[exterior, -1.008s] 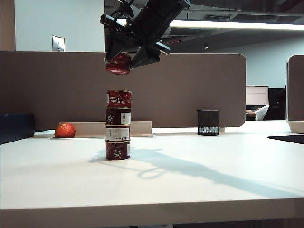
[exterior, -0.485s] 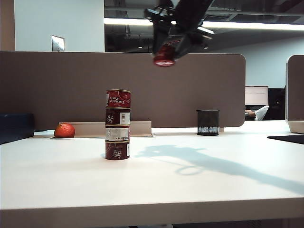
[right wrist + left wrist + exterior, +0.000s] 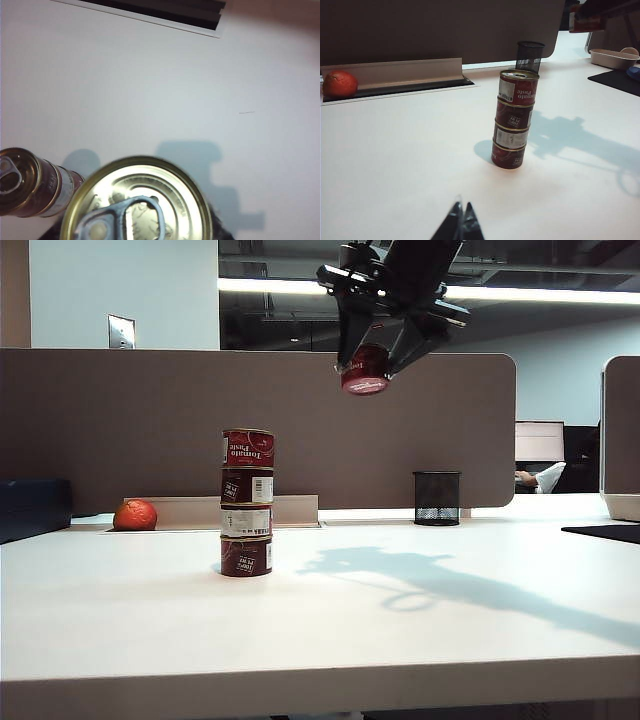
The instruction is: Take a can of tomato sauce from the stacked ones and place it on the table.
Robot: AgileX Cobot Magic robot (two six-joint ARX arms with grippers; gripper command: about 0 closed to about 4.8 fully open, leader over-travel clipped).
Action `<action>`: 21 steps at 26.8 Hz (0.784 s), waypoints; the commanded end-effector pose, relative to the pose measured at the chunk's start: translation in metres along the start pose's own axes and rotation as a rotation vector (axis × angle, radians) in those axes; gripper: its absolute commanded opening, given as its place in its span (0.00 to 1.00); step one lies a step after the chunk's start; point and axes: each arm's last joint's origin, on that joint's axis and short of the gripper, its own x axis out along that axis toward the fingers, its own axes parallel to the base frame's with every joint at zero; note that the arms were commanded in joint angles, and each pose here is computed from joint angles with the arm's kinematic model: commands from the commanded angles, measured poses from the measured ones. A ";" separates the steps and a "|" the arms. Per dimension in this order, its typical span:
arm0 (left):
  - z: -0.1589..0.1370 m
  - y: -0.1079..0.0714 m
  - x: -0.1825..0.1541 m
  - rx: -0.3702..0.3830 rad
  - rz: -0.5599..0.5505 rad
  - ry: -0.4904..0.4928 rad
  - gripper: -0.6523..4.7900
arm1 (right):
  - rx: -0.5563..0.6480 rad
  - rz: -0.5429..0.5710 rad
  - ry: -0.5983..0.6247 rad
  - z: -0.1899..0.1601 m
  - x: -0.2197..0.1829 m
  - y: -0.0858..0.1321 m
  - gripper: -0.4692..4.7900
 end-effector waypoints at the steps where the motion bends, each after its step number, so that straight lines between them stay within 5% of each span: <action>1: 0.002 0.000 0.000 0.007 0.002 -0.008 0.11 | 0.007 -0.016 -0.050 0.006 -0.015 -0.004 0.58; 14: 0.002 0.000 0.000 0.007 0.002 -0.008 0.11 | 0.068 -0.108 -0.096 -0.020 -0.053 -0.044 0.58; 21: 0.002 0.000 0.000 0.007 0.002 -0.008 0.11 | 0.100 -0.104 -0.156 -0.059 -0.051 -0.046 0.58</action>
